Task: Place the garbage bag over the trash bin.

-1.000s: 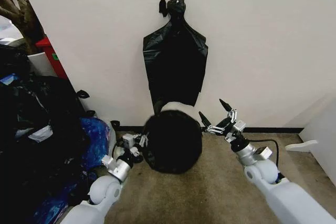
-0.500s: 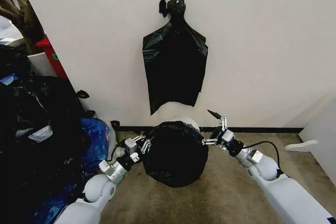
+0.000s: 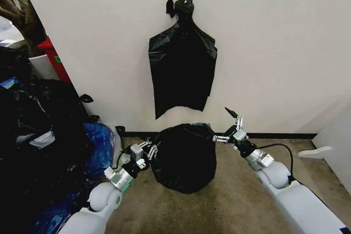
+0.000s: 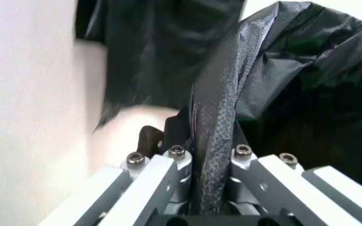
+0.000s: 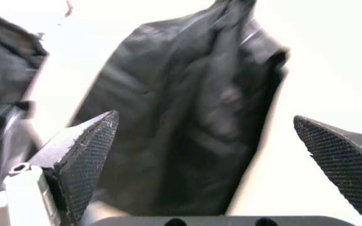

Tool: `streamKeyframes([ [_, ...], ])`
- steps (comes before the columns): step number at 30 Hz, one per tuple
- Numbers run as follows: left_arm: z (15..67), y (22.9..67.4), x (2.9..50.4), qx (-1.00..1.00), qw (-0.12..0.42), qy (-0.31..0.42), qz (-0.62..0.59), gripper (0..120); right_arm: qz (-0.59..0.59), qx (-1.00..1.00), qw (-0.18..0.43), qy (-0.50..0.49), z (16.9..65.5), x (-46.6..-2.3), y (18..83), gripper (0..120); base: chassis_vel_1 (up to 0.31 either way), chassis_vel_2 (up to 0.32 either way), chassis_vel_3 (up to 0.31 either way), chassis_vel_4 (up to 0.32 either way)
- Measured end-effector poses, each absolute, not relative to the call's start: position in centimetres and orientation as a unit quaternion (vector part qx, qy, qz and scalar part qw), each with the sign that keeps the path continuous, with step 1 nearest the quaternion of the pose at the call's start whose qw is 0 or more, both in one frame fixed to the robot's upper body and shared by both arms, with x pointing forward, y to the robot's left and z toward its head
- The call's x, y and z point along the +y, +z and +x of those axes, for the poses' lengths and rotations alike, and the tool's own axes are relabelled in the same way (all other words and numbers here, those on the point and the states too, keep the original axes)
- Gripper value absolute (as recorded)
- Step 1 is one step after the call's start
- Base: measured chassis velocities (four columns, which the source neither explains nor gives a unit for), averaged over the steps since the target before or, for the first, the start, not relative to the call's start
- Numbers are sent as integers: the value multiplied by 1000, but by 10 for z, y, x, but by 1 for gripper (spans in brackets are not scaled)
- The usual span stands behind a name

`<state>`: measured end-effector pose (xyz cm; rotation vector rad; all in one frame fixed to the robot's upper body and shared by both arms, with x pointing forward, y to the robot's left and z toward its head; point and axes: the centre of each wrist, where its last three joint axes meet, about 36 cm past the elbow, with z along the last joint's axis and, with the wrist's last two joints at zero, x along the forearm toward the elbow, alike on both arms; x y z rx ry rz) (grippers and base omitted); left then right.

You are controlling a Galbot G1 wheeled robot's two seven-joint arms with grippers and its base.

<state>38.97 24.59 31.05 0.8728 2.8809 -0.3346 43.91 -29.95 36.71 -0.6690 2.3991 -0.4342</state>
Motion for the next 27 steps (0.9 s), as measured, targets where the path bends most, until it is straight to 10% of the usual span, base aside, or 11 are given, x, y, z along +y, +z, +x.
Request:
streamKeyframes([
  [16, 366, 381, 172, 921, -284, -244, 103, 3, -214, 899, 335, -181, 395, -243, 369, 100, 0, 0, 0, 0],
  [27, 341, 356, 151, 925, -304, -207, 97, 34, -224, 899, 330, -182, 391, -241, 363, 100, 0, 0, 0, 0],
])
